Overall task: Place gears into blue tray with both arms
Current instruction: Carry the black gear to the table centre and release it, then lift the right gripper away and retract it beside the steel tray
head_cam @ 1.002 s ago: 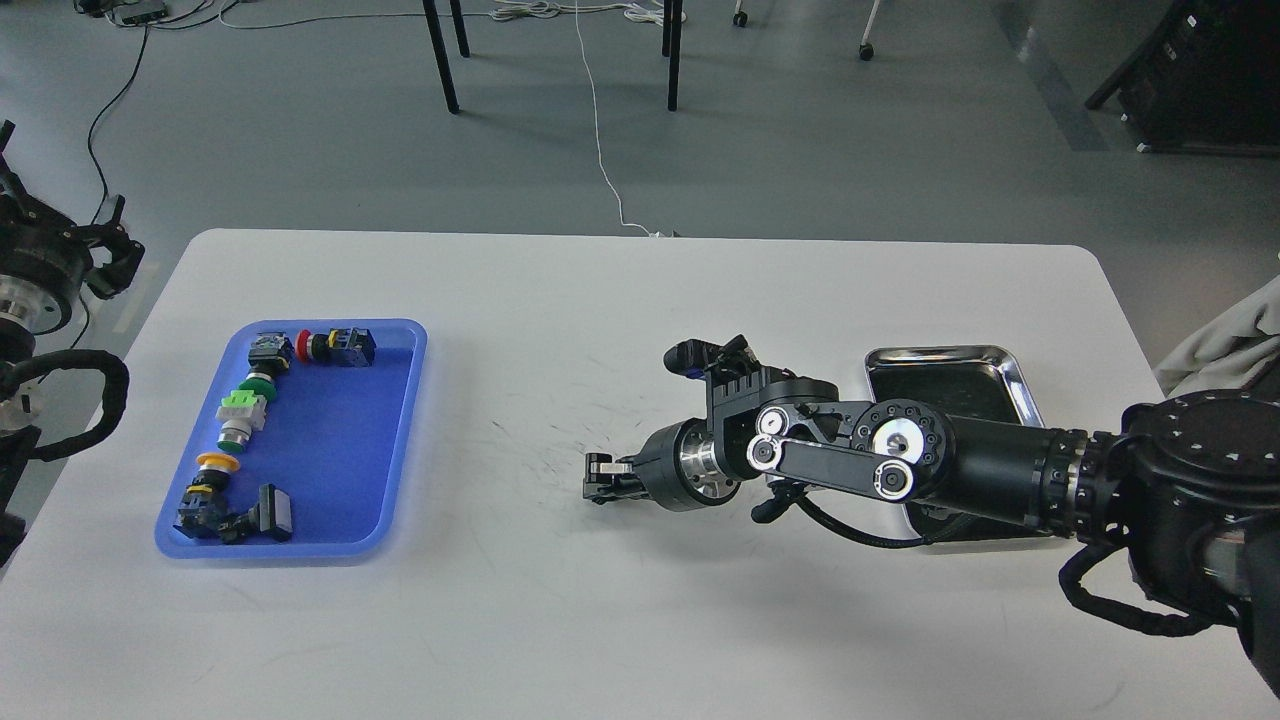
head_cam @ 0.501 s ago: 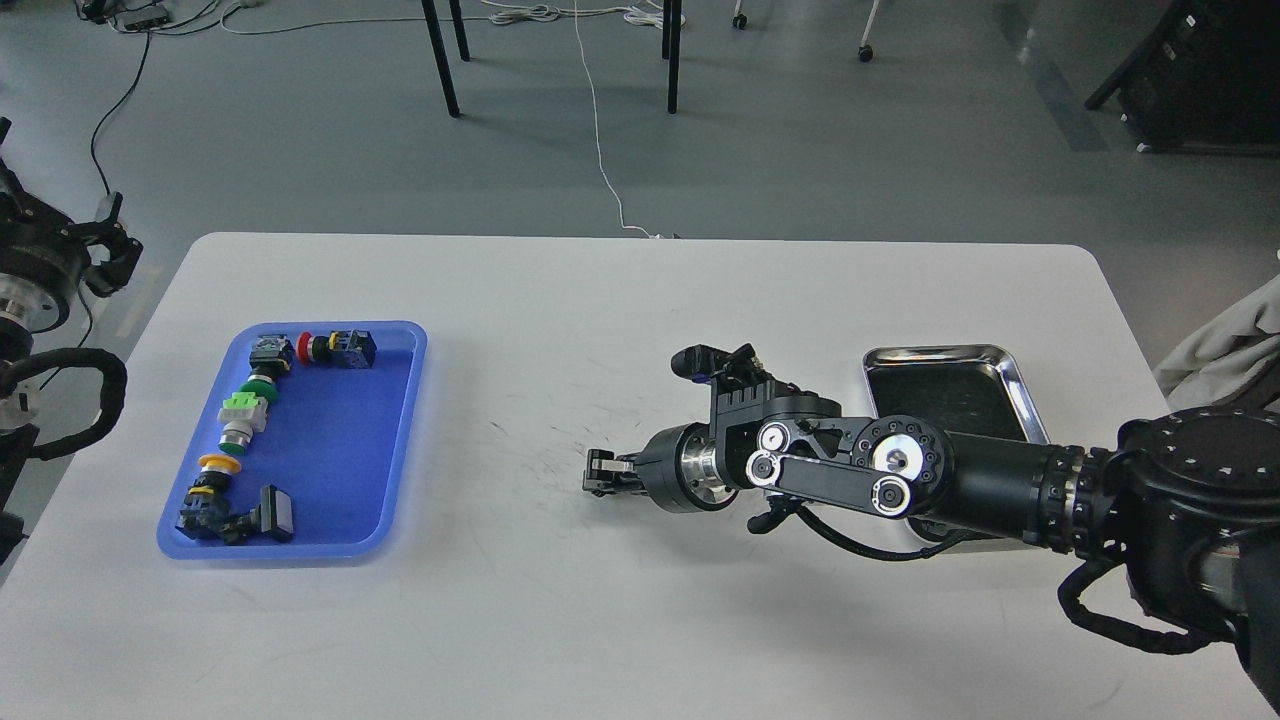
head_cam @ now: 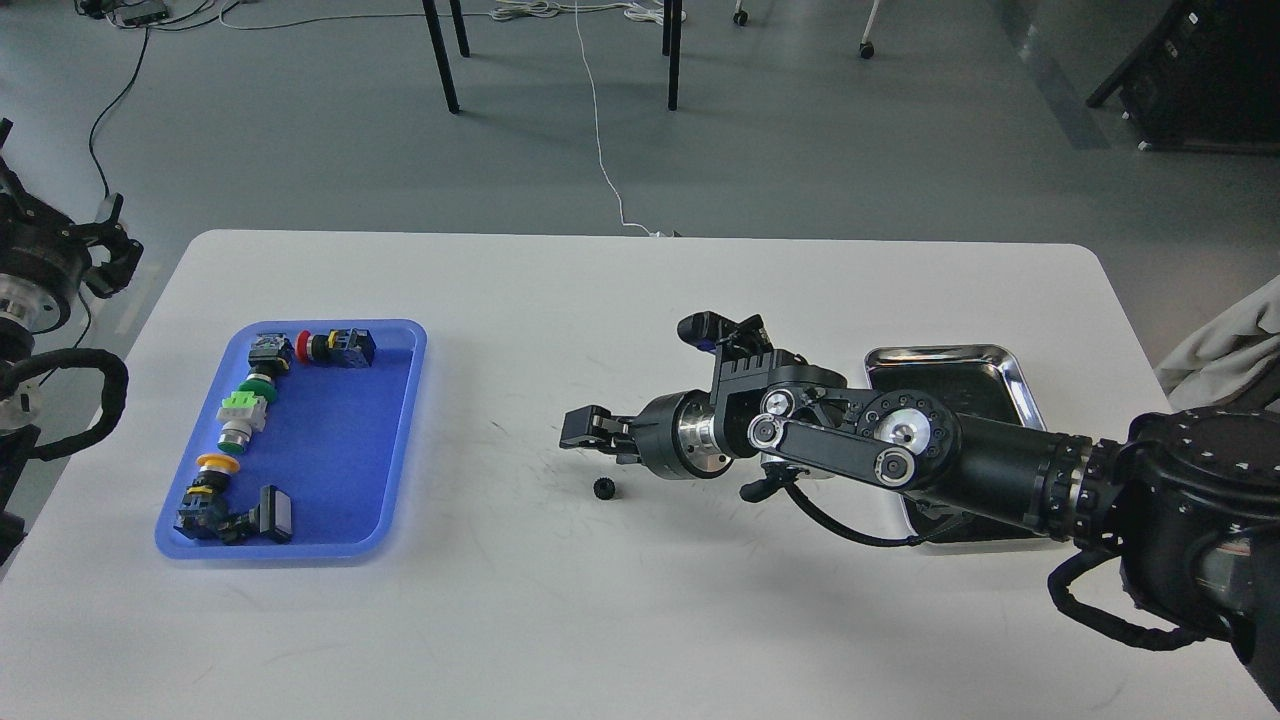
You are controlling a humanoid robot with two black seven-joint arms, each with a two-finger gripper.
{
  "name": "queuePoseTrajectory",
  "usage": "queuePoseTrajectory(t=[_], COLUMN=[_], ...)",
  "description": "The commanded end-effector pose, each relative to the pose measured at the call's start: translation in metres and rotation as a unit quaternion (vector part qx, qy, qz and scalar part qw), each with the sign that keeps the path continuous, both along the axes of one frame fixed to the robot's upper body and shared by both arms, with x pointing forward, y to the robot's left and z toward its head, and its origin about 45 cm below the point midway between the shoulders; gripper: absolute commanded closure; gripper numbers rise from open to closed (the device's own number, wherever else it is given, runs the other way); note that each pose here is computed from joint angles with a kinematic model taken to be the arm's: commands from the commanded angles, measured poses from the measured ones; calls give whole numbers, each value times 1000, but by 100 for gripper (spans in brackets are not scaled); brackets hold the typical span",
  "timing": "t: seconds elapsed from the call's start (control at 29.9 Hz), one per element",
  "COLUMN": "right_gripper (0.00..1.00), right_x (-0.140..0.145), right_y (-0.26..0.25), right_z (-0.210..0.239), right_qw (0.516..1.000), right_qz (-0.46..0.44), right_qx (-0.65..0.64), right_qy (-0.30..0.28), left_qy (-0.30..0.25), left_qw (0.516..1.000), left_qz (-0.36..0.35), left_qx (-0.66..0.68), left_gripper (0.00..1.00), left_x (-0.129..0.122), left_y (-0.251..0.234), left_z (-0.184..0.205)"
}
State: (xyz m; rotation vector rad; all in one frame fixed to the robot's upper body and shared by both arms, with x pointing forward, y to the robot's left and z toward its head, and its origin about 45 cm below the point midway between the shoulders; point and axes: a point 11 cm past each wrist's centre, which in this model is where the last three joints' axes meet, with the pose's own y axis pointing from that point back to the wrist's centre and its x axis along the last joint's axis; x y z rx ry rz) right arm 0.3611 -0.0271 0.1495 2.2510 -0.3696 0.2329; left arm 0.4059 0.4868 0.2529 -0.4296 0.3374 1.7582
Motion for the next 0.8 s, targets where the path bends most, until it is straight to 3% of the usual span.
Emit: queuePoseTrajectory(t=[0.0,0.43,0.77], right_gripper=[20,7,4], right_x=[23,95,127], right_y=[4,-15,-71], right_z=[30,119,154], right_qw=[999,977,893], right_qz=[-20,-138,-279], right_qx=[24,157,354], right_qy=[-23,-53,-3], left_qy=[1,7,14], left_qw=[1000,1000,1000], left_qz=[0,-3,21], left_qx=[1,-2,-11], left_gripper=[2,2,2], left_x=[0,1,2], left_y=[0,-1,12], left_z=[0,-2,-6])
